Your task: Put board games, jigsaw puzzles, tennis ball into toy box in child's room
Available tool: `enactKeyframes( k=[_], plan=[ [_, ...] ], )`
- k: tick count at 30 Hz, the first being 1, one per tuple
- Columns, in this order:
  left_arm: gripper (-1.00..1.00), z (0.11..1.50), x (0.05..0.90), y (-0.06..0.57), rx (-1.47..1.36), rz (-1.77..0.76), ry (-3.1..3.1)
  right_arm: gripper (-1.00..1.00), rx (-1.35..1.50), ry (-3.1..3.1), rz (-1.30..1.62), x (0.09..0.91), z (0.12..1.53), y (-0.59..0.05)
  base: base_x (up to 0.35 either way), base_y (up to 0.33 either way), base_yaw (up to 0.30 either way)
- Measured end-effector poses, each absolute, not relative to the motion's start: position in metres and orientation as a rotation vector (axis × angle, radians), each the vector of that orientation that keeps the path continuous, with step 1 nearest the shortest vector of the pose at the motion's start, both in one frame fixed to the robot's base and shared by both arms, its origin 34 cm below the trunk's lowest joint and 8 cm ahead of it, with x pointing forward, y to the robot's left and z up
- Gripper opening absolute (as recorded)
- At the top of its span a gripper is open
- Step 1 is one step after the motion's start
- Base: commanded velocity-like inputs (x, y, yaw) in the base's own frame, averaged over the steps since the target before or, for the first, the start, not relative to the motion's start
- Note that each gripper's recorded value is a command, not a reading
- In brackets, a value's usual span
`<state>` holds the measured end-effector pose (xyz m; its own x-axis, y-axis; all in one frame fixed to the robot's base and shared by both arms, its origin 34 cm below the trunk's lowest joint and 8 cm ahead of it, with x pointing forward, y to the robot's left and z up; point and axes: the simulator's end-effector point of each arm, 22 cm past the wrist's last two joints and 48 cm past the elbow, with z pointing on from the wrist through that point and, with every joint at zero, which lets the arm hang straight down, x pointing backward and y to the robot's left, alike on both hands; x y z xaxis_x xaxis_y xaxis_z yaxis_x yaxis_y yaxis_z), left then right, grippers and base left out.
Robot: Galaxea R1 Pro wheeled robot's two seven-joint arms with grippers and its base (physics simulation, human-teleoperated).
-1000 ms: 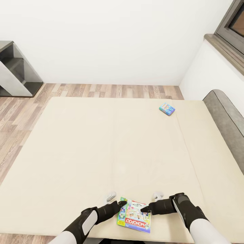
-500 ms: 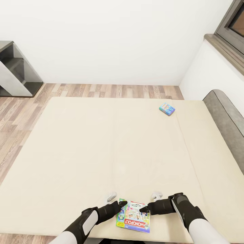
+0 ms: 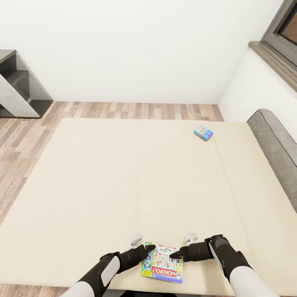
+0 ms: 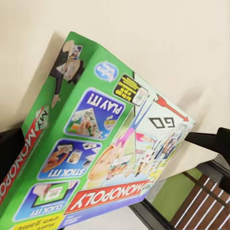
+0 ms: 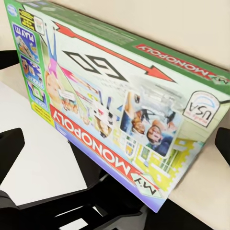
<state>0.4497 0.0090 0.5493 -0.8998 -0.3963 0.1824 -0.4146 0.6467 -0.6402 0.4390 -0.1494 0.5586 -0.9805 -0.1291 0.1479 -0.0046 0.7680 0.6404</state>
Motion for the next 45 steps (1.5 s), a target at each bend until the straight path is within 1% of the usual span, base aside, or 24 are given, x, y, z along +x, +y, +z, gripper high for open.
enactKeyframes(
  k=[25,45],
  plan=[
    [1.00,0.549,0.449,0.008,0.691,1.099,-2.832,1.00,0.083,-2.753,-1.002,0.435,0.560,-0.149,0.000,0.000,0.000],
    [1.00,0.545,0.447,0.022,0.697,1.083,-2.848,1.00,0.057,-2.757,-1.003,0.437,0.560,-0.152,0.000,0.000,0.000]
  ],
)
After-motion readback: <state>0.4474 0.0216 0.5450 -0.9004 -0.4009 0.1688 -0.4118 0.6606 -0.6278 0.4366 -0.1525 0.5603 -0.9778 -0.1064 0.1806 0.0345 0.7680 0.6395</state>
